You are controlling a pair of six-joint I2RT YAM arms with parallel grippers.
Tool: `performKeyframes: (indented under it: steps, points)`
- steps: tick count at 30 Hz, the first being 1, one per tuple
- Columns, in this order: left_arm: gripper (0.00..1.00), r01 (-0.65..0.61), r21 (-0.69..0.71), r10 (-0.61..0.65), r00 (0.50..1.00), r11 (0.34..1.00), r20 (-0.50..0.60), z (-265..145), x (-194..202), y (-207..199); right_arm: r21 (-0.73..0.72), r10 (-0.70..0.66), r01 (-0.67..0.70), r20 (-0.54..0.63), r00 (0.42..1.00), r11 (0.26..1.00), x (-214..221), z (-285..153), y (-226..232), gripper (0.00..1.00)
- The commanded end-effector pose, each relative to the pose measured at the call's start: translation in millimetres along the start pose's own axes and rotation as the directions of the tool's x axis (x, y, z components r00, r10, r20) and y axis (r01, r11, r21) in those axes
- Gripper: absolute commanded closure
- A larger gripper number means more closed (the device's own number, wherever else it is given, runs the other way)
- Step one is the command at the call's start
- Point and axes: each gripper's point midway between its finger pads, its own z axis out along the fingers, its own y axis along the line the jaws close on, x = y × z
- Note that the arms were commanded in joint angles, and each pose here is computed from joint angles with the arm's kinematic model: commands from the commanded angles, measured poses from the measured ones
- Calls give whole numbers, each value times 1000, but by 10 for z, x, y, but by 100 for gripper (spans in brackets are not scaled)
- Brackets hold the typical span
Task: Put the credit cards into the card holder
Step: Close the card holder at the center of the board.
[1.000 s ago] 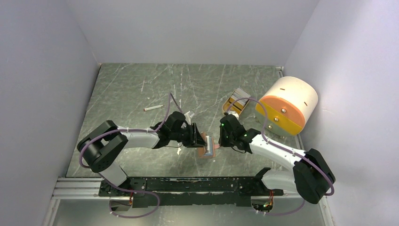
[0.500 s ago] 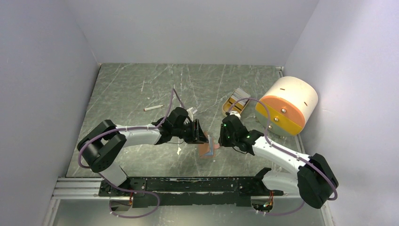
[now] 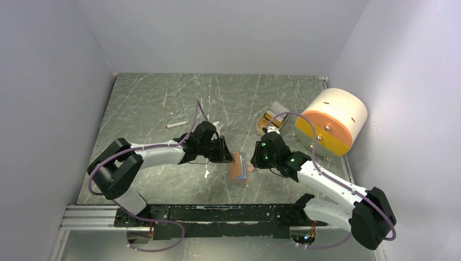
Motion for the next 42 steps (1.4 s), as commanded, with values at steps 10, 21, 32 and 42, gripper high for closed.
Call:
performKeyframes:
  steps: [10,21,32,42]
  points:
    - [75,-30,30,33,996,999,-83,322,10,19,-351,78,-87,-41,996,932,1,-82,710,82]
    - [75,-17,28,19,996,999,-90,306,95,100,-203,98,-137,-192,976,970,584,368,356,84]
    - [74,-14,71,22,993,997,-117,233,193,-38,-151,76,-99,-148,986,984,413,260,299,81]
    - [74,16,48,-9,989,999,-145,303,358,176,40,-6,8,-45,999,999,-2,47,41,75]
